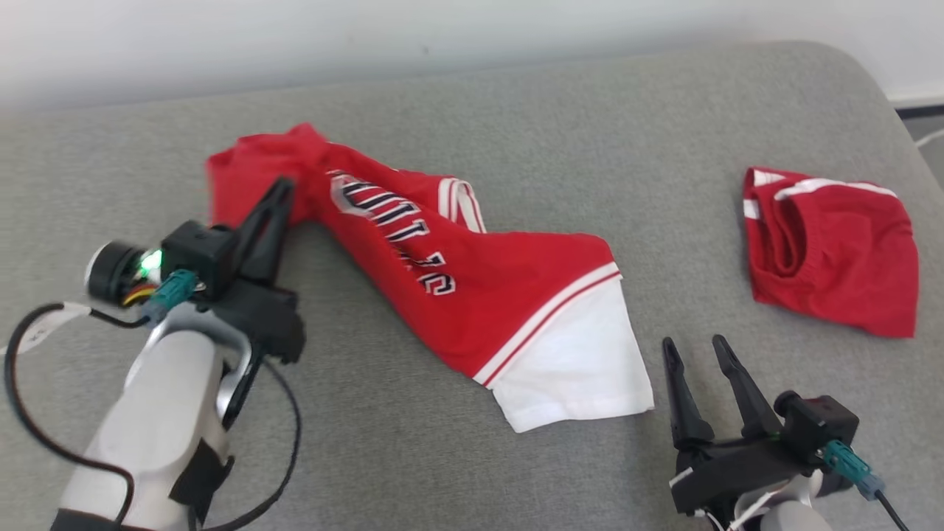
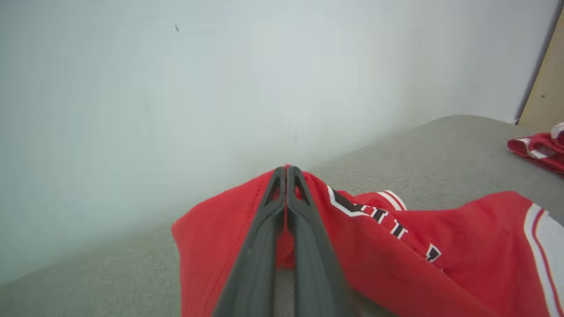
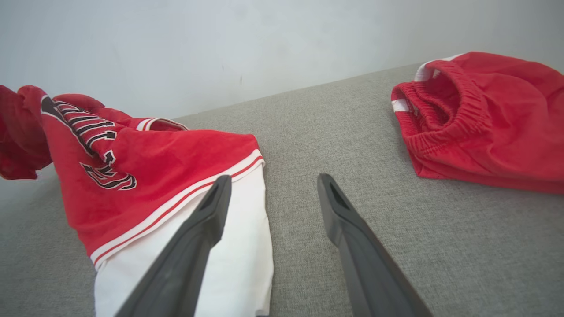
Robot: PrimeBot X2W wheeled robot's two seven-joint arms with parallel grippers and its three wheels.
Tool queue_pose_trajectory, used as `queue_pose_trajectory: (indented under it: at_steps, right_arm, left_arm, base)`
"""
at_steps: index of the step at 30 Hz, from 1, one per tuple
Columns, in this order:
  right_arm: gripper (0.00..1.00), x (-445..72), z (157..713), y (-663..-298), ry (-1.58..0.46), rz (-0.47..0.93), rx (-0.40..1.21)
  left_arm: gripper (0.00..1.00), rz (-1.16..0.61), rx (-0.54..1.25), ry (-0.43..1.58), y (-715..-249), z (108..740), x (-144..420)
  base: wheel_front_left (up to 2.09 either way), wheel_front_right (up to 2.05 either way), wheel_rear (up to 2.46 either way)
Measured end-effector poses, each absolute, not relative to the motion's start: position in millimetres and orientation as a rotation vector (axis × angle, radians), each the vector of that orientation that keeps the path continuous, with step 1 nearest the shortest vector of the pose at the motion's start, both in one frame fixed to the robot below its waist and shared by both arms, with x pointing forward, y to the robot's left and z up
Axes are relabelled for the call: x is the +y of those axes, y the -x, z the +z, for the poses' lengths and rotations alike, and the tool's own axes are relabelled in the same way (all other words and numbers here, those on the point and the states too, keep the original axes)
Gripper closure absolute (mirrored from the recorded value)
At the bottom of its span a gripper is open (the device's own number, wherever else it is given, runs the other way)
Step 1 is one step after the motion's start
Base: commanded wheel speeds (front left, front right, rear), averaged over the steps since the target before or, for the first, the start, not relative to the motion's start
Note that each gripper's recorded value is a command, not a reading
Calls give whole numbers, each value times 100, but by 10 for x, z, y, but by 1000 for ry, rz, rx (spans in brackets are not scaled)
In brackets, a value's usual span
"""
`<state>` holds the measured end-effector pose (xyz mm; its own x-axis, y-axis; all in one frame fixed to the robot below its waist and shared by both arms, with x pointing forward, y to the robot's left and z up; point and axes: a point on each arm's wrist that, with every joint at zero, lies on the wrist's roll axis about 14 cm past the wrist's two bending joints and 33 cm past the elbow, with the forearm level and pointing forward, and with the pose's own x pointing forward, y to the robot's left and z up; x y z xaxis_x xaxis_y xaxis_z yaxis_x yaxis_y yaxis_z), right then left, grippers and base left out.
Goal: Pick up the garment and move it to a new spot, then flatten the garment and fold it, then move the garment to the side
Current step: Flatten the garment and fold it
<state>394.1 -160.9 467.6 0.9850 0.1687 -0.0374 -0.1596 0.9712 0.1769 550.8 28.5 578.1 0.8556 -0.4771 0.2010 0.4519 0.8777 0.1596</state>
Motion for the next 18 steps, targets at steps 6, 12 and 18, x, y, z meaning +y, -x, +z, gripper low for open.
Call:
queue_pose_trajectory:
  at_steps: [6, 12, 18]
  right_arm:
    - [0, -1500, 4718, -3949, -187, 197, 40]
    - [0, -1398, 4777, -3928, -198, 222, 25]
    - [0, -1342, 4856, -3875, -211, 234, 4]
  left_arm:
    - [100, -502, -434, -112, -5311, 6450, 317]
    - [100, -479, -497, -151, -5204, 6745, 520]
    - [100, -452, -462, -221, -5156, 6921, 784]
  base:
    - [0, 0, 0]
    - [0, 0, 0]
    - [0, 0, 0]
